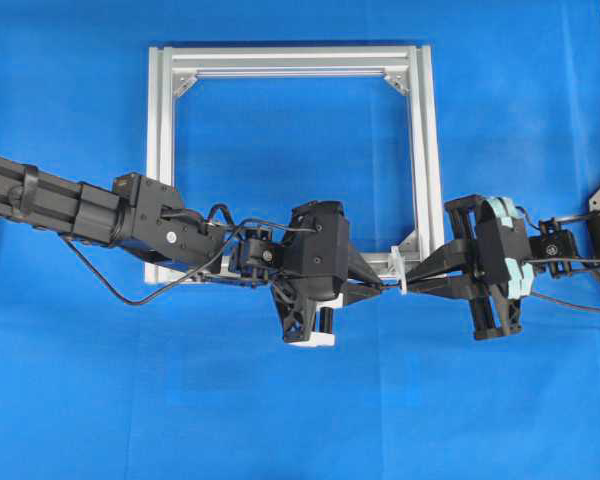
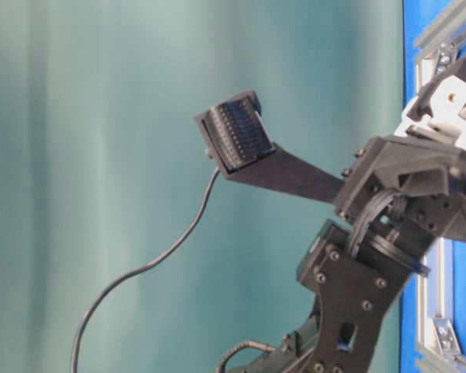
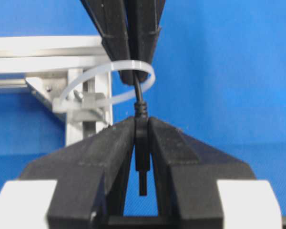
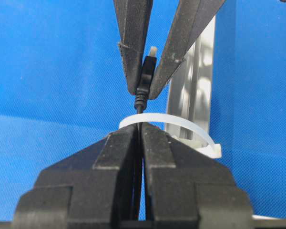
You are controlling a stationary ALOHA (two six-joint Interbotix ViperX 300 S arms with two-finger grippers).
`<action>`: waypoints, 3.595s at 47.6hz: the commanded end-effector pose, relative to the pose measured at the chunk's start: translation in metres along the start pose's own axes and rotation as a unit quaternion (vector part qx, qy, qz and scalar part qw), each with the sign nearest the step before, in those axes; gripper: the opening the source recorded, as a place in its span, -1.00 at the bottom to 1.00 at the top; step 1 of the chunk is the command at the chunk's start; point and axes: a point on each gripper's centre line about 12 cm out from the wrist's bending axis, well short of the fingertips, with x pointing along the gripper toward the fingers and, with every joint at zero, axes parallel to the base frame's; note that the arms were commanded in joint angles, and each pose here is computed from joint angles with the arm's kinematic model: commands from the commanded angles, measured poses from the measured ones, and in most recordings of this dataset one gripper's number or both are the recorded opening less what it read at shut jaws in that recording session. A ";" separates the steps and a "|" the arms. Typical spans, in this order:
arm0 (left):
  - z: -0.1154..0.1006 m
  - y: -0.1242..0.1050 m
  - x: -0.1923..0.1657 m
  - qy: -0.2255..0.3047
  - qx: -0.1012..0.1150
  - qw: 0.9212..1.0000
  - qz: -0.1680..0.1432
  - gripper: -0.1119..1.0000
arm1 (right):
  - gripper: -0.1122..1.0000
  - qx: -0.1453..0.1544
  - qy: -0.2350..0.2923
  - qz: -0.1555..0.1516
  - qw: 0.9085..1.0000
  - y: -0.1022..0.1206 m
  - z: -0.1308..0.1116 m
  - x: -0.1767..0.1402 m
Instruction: Insert the wire through the string loop located on the right side.
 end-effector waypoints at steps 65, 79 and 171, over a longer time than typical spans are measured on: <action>-0.060 0.003 -0.155 0.056 -0.010 0.998 -0.003 -0.65 | 0.83 -0.005 0.008 0.014 1.000 0.009 0.009 -0.020; -0.094 0.005 -0.215 0.069 -0.043 0.997 -0.005 -0.65 | 0.83 -0.005 0.007 0.014 1.000 0.009 0.011 -0.020; -0.041 0.002 -0.264 -0.017 -0.048 0.998 -0.023 0.51 | 0.82 -0.004 -0.003 0.026 1.000 0.021 0.059 -0.048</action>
